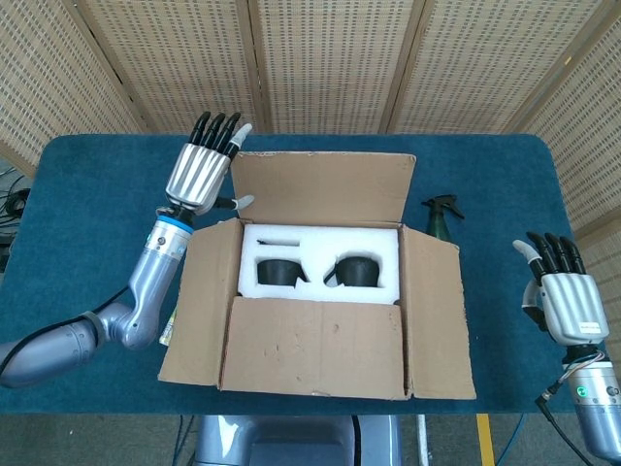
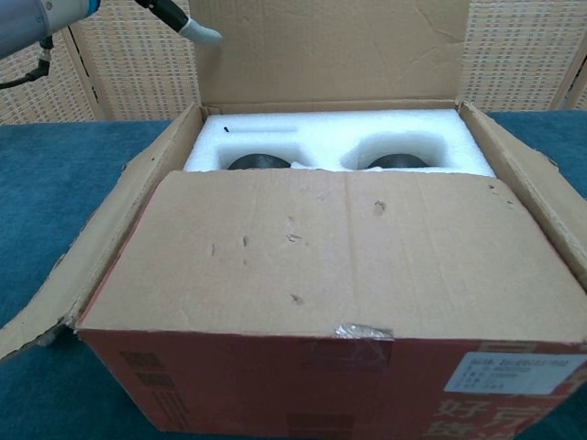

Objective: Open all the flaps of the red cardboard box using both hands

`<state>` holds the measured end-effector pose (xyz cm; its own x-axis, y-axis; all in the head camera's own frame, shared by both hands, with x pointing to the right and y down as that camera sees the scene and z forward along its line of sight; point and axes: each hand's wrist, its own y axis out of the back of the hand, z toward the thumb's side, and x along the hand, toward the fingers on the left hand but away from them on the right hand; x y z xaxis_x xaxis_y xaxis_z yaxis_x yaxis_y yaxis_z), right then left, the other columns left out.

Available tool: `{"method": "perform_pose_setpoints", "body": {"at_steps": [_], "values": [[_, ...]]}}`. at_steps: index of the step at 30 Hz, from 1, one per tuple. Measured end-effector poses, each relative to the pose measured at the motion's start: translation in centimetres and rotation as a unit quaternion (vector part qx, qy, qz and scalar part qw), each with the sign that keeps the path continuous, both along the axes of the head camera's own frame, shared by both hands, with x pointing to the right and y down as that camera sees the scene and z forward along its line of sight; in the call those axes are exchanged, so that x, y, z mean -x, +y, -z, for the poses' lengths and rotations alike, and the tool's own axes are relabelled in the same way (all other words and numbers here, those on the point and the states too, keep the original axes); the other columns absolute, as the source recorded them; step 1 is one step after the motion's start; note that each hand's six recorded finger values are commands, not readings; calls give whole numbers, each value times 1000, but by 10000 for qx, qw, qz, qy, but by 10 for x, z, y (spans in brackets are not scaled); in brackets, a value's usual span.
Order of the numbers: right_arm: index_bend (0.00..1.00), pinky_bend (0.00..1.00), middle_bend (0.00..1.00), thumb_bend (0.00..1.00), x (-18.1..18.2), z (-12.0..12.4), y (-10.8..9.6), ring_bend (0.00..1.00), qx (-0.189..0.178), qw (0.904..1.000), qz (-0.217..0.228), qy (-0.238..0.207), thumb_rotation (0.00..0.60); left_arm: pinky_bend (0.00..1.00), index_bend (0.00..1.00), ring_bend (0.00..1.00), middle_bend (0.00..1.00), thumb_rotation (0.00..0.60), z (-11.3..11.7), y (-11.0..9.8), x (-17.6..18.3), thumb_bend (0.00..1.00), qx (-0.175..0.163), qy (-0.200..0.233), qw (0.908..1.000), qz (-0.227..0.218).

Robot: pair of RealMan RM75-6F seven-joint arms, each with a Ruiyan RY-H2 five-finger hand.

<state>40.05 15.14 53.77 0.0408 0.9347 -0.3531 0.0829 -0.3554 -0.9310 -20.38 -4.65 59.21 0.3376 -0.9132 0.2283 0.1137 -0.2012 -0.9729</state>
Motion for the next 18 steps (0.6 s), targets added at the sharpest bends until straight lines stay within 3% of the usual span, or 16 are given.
{"method": "perform_pose_setpoints", "body": {"at_steps": [8, 13, 18], "values": [[146, 7, 92, 878, 4, -1, 0, 0, 15, 10000, 37, -12, 600, 0, 71, 0, 0, 331, 7, -1, 8, 162, -175, -368, 9992, -50], [147, 7, 92, 878, 3, 0, 0, 0, 6, 10000, 14, 16, 600, 0, 71, 0, 0, 331, 11, -8, 12, 161, -346, -297, 9989, 111], [146, 7, 93, 878, 3, 2, 0, 0, -13, 10000, 6, 40, 600, 0, 91, 0, 0, 330, 5, -9, 12, 161, -93, -90, 9997, 221]]}}
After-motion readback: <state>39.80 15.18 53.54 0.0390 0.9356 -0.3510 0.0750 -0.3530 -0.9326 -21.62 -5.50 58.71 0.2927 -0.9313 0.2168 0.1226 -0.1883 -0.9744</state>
